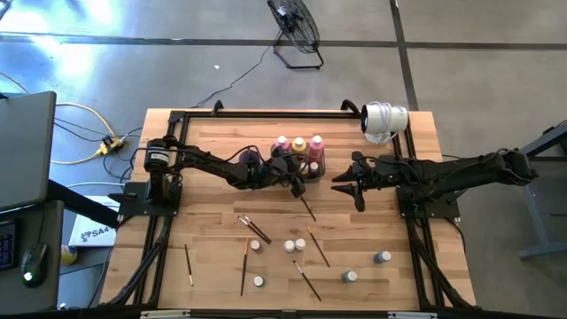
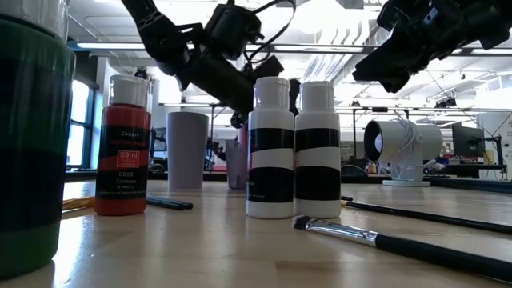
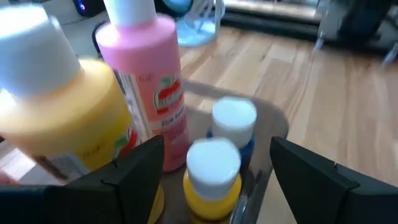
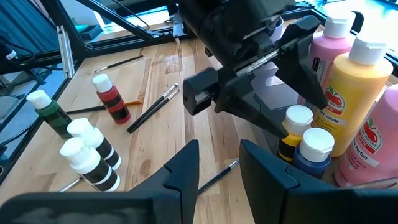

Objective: Pick & Place Paint Supplies
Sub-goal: Put the small red paint bottle into the gray bin

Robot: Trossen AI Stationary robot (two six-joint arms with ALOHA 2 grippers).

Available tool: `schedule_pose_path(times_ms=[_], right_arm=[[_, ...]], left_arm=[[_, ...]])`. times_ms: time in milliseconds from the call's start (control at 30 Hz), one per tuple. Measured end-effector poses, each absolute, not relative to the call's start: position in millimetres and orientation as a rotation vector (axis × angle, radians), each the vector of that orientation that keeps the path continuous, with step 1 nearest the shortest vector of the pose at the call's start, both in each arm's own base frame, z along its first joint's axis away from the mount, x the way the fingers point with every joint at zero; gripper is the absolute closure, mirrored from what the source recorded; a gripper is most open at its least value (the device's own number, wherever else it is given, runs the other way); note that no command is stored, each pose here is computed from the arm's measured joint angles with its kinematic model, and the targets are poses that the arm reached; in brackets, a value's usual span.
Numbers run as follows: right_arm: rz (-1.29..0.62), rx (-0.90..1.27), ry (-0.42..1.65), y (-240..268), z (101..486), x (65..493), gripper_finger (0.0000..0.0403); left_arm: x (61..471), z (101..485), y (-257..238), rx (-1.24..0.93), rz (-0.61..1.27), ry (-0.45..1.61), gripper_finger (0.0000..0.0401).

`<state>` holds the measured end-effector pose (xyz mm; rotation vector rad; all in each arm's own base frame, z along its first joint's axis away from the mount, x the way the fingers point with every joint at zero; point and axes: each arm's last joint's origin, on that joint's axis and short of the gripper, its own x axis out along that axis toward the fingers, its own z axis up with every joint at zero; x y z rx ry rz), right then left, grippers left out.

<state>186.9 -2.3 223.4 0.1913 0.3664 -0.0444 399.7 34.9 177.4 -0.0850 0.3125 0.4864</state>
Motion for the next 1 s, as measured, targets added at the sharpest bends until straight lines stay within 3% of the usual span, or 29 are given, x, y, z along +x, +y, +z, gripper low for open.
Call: schedule_pose_path(times_ms=[167, 500, 700, 1000], right_arm=[[-0.044, 0.191, 0.367, -2.3, 223.3, 186.9, 0.0297], [-0.045, 0.191, 0.367, -2.4, 223.3, 186.9, 0.0297], [-0.044, 0.191, 0.367, -2.3, 223.3, 186.8, 0.0297], [-0.049, 0.212, 0.366, -2.4, 223.4, 186.9, 0.0297]], left_arm=[[401.0, 181.3, 35.0, -0.162, 0.494, 0.253, 0.0114], [398.9, 174.4, 31.1, -0.079, 0.476, 0.347, 0.0114], [395.3, 188.6, 8.8, 0.059, 0.438, 0.354, 0.0114], [374.7, 220.7, -23.7, 0.223, 0.525, 0.395, 0.0114]])
